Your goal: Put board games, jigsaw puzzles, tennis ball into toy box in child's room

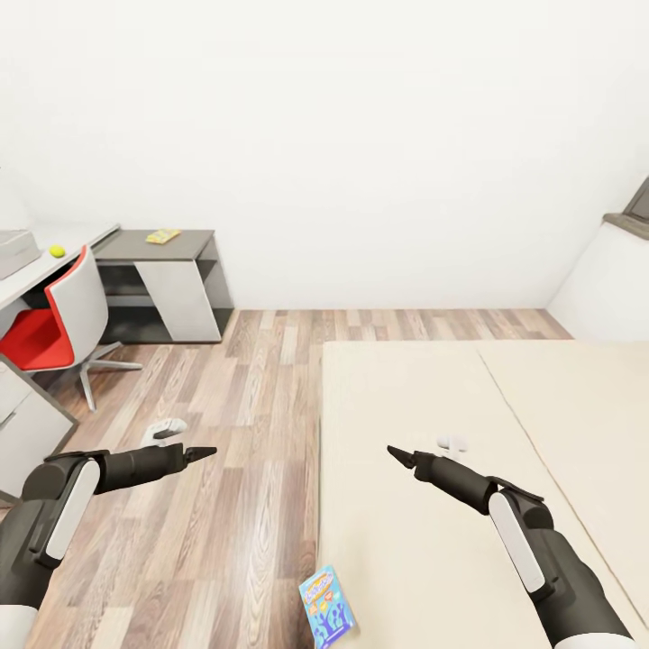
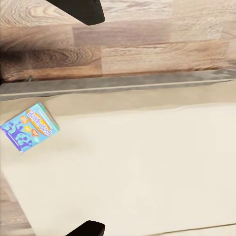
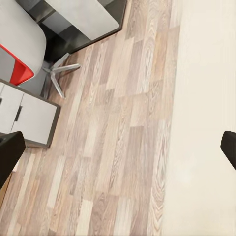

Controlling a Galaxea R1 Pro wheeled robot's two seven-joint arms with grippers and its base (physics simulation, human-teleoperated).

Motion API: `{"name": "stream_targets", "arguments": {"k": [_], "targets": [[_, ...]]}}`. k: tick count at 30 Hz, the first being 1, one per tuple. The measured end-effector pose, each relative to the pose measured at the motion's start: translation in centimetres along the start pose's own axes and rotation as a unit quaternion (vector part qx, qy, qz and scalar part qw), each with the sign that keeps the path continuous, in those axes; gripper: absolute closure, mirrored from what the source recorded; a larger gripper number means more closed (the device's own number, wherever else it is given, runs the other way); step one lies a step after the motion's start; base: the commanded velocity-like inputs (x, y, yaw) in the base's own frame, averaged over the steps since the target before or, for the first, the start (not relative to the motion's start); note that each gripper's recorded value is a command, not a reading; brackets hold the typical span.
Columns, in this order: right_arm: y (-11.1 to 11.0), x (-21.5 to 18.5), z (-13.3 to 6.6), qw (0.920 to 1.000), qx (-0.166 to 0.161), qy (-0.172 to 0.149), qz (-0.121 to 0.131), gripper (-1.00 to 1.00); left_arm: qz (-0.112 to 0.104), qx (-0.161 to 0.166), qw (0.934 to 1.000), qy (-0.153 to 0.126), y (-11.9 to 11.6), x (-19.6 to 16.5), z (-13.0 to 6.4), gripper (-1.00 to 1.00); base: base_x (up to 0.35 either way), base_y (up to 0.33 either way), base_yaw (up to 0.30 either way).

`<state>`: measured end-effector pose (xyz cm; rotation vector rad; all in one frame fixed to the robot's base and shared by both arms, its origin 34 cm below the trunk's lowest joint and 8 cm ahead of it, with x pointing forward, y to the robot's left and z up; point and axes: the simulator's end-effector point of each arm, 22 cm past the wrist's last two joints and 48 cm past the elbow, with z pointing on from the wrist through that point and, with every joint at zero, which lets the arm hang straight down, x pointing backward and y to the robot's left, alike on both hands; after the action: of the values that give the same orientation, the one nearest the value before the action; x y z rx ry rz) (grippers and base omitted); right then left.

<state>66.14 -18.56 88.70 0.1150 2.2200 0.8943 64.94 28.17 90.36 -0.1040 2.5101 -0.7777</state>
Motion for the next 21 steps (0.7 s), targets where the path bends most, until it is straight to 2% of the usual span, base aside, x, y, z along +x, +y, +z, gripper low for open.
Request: {"name": "stream_targets", "arguments": {"k": [21], "targets": [[1.2, -1.4, -0.6, 0.9999, -0.006, -0.014, -0.007, -1.0, 0.009, 0.005, 0.9999, -0.014, -1.0, -1.1, -1.1, -1.0, 0.0, 0.0, 0.0]]}}
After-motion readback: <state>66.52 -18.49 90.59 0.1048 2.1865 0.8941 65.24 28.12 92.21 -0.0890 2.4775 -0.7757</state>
